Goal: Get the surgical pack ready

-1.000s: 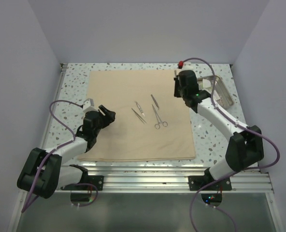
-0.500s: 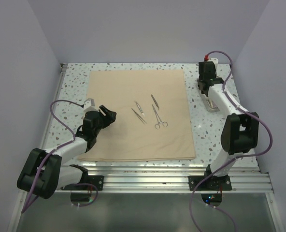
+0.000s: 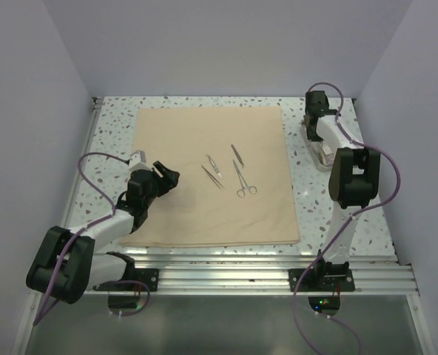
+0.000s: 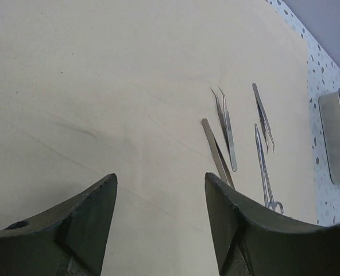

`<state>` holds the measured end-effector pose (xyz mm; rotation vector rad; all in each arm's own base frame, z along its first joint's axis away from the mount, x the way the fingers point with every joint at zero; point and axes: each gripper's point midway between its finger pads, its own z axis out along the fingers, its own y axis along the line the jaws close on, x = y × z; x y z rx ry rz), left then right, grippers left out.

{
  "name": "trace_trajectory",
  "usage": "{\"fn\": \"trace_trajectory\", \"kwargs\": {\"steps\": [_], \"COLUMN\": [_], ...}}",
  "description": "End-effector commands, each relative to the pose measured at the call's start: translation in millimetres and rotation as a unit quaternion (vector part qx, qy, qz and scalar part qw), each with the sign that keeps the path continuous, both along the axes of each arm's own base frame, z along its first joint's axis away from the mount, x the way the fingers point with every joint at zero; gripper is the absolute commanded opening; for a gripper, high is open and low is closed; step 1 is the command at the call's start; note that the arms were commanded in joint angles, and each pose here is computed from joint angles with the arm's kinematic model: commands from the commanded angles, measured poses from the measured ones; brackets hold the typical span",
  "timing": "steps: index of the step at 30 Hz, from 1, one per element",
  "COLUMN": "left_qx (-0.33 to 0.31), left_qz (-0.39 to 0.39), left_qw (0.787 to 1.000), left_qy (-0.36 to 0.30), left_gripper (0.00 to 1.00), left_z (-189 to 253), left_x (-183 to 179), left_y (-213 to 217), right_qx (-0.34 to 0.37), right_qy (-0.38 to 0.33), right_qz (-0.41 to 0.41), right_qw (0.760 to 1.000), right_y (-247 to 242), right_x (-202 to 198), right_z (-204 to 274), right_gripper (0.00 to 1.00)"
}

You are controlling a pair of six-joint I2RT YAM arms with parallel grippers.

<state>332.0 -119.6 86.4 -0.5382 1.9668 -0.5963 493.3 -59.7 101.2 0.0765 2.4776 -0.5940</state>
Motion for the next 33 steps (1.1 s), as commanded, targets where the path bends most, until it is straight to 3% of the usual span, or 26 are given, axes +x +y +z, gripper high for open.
{"fn": "trace_trajectory", "kwargs": {"steps": [1,7,13,16,17,18,25,29,33], "left_qx": [-0.003,-0.003,0.000,0.000,-0.001,0.000,-0.002,-0.001,0.003], "left_qz": [-0.006,-0.007,-0.010,-0.013,-0.013,-0.014,-0.018,-0.027,-0.052], "left_qw": [0.999,0.999,0.999,0.999,0.999,0.999,0.999,0.999,0.998], "left_qy": [-0.033,-0.035,-0.032,-0.032,-0.033,-0.032,-0.035,-0.033,-0.032], "left_gripper": [0.66,0.66,0.66,0.66,0.66,0.66,0.66,0.66,0.67], "left_z": [20,21,19,19,19,18,19,17,15], "left_x": [13,13,14,14,14,14,15,15,16], "left_y": [-4,-4,-5,-6,-6,-6,-8,-10,-18], "right_qx": [-0.002,0.033,0.025,0.024,0.027,0.025,0.033,0.110,0.174], "right_qy": [0.010,-0.021,-0.023,-0.038,-0.041,-0.044,-0.093,-0.116,-0.104], "right_qz": [0.054,0.134,0.111,0.097,0.089,0.081,0.058,0.085,0.132], "right_qw": [0.999,0.990,0.993,0.994,0.995,0.995,0.993,0.983,0.970], "right_y": [5,23,6,3,3,1,1,30,103], "right_x": [7,12,13,14,14,14,6,1,-11], "right_z": [6,8,7,12,12,14,42,54,48], "right_gripper": [0.00,0.00,0.01,0.08,0.27,0.33,0.40,0.41,0.43]}}
